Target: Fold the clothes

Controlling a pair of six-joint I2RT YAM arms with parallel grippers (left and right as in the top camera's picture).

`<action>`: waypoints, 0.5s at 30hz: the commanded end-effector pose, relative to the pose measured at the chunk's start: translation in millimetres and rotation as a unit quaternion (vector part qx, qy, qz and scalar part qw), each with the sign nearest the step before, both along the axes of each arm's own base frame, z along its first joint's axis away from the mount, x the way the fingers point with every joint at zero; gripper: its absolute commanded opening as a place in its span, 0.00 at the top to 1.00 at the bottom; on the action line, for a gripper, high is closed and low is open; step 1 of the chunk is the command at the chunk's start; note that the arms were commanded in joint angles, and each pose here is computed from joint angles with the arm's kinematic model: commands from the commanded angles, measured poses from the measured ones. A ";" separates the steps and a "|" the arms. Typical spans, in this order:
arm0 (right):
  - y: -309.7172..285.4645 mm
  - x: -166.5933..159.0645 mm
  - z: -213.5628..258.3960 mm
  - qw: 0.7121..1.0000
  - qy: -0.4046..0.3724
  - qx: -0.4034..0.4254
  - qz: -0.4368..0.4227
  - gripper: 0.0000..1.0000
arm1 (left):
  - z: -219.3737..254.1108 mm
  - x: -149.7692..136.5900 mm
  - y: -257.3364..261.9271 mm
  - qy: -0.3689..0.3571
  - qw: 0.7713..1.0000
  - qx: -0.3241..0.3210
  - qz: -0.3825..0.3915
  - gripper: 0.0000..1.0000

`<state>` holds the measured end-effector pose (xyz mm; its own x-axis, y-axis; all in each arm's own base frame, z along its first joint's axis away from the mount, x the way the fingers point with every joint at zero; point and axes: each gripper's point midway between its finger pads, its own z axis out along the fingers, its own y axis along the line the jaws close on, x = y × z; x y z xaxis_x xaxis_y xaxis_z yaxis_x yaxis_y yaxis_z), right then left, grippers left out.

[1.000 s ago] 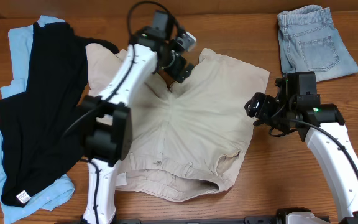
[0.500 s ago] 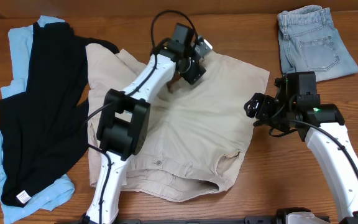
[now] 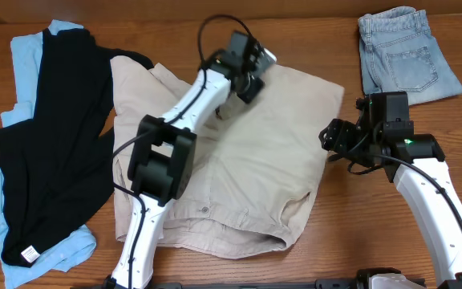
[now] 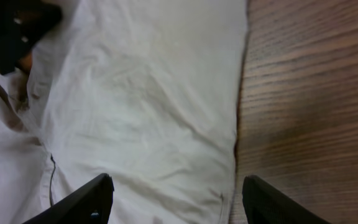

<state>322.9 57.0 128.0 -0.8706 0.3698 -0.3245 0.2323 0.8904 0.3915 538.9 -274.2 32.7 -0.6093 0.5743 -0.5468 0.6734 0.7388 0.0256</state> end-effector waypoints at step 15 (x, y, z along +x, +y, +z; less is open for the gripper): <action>25.8 19.7 -77.3 0.997 0.062 0.020 0.045 0.30 | 111.0 96.0 229.7 -0.084 0.945 0.002 0.316 0.00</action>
<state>347.7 69.5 53.4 -0.9142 0.3451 -0.2126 0.2457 0.8890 0.3863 634.0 -52.6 124.8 -0.7419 0.1768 -0.6468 0.1413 0.9842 0.1070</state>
